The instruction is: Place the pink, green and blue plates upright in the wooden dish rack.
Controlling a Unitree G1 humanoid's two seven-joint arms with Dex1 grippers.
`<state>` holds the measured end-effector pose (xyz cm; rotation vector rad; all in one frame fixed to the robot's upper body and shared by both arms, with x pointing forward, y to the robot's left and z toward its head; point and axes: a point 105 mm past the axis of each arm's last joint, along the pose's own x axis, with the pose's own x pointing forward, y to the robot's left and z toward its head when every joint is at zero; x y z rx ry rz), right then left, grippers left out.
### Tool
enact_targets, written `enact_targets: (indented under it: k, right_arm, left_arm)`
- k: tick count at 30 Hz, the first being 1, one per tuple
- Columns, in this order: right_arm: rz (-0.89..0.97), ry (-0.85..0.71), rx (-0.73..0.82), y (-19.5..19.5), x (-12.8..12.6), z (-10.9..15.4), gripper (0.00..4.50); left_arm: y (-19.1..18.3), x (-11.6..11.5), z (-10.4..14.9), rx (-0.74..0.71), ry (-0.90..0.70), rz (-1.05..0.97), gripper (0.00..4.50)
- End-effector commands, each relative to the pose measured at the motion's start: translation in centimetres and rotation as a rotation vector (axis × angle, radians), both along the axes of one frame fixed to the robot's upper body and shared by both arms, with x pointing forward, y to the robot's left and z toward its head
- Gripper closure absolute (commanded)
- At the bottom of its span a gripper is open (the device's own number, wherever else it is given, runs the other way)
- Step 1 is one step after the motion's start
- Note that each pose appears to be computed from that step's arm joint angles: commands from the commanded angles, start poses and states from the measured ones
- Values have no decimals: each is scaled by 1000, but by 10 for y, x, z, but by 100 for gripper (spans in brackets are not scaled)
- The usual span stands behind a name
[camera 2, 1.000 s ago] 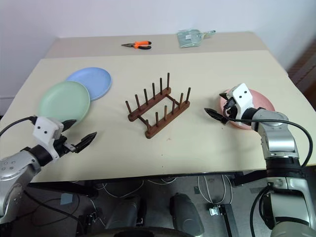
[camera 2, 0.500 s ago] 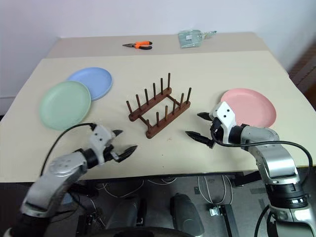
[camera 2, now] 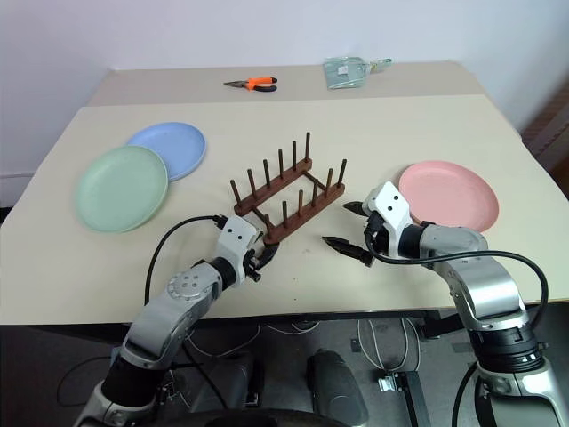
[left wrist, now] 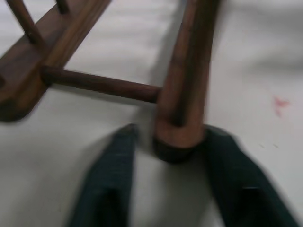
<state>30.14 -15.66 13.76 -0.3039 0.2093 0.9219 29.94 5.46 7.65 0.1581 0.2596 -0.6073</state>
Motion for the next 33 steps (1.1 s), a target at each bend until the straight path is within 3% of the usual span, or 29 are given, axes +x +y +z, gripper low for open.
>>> enact_targets:
  k: [1, 7, 12, 16, 23, 25, 27, 29, 32, 33]
  right_arm:
    - [-15, -55, 9, -2, 3, 11, 0]
    - [-73, -51, -26, -17, -4, 7, 0]
    - [-88, -23, -31, -23, -18, 2, 0]
    - [-95, 5, -45, -27, -31, -5, 0]
    - [-186, -14, -46, -34, -42, -6, 0]
    - [-217, -15, -52, -36, -45, -9, 0]
    - [-240, -14, -52, -37, -46, -11, 0]
    - [-259, -13, -65, -39, -45, -15, 89]
    - [-313, -42, -125, -46, -36, -20, 236]
    - [-331, -50, -134, -48, -33, -20, 290]
  left_arm:
    - [2, 2, -5, -2, 8, 4, 375]
    - [9, 12, 5, 18, -73, -111, 375]
    - [6, 17, 21, 77, -171, -416, 375]
    - [5, 24, 18, 156, -158, -651, 375]
    - [3, 55, 15, 141, -99, -736, 375]
    - [5, 59, 18, 84, -85, -725, 274]
    - [10, 68, 18, 98, -114, -668, 217]
    - [14, 68, 17, 107, -125, -650, 113]
    - [29, 64, 15, 52, -69, -570, 112]
    - [35, 61, 16, 20, -55, -538, 138]
